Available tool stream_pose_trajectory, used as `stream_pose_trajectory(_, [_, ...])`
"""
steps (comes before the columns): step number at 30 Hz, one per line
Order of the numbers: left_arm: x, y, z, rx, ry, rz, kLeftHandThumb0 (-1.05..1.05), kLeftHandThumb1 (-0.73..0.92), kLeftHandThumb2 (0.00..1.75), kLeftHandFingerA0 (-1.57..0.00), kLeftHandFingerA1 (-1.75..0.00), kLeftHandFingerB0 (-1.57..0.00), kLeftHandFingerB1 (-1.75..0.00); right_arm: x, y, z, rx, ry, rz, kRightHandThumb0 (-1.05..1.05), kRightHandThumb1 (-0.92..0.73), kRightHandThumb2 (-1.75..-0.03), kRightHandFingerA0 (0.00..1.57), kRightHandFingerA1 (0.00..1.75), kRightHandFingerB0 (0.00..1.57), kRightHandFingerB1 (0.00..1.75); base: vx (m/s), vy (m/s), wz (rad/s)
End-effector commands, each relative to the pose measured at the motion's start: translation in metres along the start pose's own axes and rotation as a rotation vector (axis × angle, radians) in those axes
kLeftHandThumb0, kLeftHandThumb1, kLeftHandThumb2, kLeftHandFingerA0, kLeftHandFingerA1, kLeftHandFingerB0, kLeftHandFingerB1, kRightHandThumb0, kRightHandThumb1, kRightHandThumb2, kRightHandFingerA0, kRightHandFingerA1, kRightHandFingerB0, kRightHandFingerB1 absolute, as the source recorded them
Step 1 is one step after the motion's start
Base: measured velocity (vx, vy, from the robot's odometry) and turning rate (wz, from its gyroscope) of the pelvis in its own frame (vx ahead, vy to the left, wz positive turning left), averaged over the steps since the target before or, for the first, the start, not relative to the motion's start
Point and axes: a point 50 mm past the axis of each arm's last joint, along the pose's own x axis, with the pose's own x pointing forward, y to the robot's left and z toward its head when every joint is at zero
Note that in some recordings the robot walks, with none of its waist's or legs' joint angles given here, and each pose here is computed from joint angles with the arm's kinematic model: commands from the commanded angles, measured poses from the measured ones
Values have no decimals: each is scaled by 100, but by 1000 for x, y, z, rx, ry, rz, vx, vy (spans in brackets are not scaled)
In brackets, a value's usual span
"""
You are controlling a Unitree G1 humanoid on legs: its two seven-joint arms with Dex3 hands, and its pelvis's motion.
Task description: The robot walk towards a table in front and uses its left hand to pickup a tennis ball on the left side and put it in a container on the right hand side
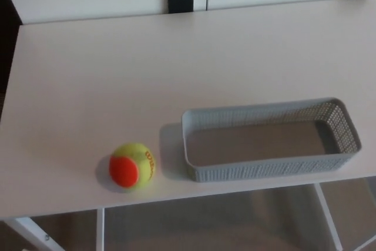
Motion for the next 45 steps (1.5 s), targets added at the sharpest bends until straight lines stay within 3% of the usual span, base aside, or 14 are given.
stream_pose_trajectory(1, [-7, 6, 4, 31, -20, 34, 2, 65, 58, -19, -40, -15, -30, -1, -6, 2, -18, -9, -17, -35, -38, -66, 76, 59, 57, 53, 22, -16, 8])
stream_pose_trajectory(11, [-23, 30, 14, -22, -65, 98, 7, 68, 61, -19, -39, -12, -29, 1, -4, 4, -12, -20, -14, -23, -46, -54, 80, 51, 60, 45, 1, -11, 2])
stream_pose_trajectory(17, [-26, 35, 16, -4, -77, 99, 8, 70, 61, -18, -39, -11, -29, 1, -2, 5, -9, -22, -14, -32, -39, -63, 76, 57, 58, 51, 0, 0, 0])
stream_pose_trajectory(22, [-51, 63, 59, 143, -231, 285, 5, 66, 60, -12, -39, -9, -26, 3, -8, 10, 10, -36, -34, -22, -45, -54, 80, 51, 62, 46, 0, 0, 0])
stream_pose_trajectory(24, [-77, 86, 109, 236, -410, 440, 1, 61, 57, -9, -37, -10, -29, 8, -7, 17, 25, -44, -29, -34, -37, -64, 78, 60, 60, 54, 0, 0, 0])
stream_pose_trajectory(25, [-86, 87, 122, 310, -442, 471, -4, 58, 56, -13, -38, -13, -29, 9, -7, 17, 9, -39, -33, -26, -44, -53, 82, 51, 64, 46, 0, 0, 0])
stream_pose_trajectory(30, [-118, 80, 171, 494, -595, 558, -5, 55, 55, -18, -40, -17, -31, 10, -8, 19, 13, -41, -26, -27, -45, -53, 79, 50, 62, 45, 0, 0, 0])
stream_pose_trajectory(35, [-144, 60, 210, 598, -749, 506, -5, 51, 56, -14, -42, -17, -33, 10, -6, 20, 16, -45, -30, -27, -45, -53, 78, 49, 62, 44, 0, 0, 0])
stream_pose_trajectory(37, [-153, 17, 249, 814, -927, 357, 2, 43, 55, -14, -51, -14, -37, 10, -6, 21, 12, -47, -29, -35, -38, -65, 77, 58, 58, 53, 0, 0, 0])
stream_pose_trajectory(38, [-154, 8, 254, 884, -929, 343, -5, 39, 51, -23, -52, -17, -35, 11, -5, 21, 11, -39, -32, -26, -44, -53, 82, 50, 64, 45, 7, -3, 8])
stream_pose_trajectory(39, [-152, -3, 260, 938, -929, 305, -2, 26, 79, -19, -57, -10, -52, 12, -5, 21, 5, -35, -32, -25, -45, -53, 78, 50, 63, 46, 0, 0, 0])
stream_pose_trajectory(41, [-148, -21, 268, 990, -930, 208, 0, 24, 78, -19, -57, -9, -52, 11, -5, 20, 5, -34, -26, -34, -38, -64, 74, 58, 58, 53, 0, 0, 0])
stream_pose_trajectory(42, [-143, -31, 272, 1031, -929, 155, -1, 18, 76, -21, -57, -11, -52, 11, -6, 20, 7, -36, -24, -25, -45, -53, 79, 50, 62, 46, 0, 0, 0])
stream_pose_trajectory(45, [-132, -46, 275, 1099, -902, 76, -1, 17, 75, -20, -57, -12, -52, 10, -6, 19, -4, -36, -23, -27, -45, -53, 79, 50, 62, 45, 0, 0, 0])
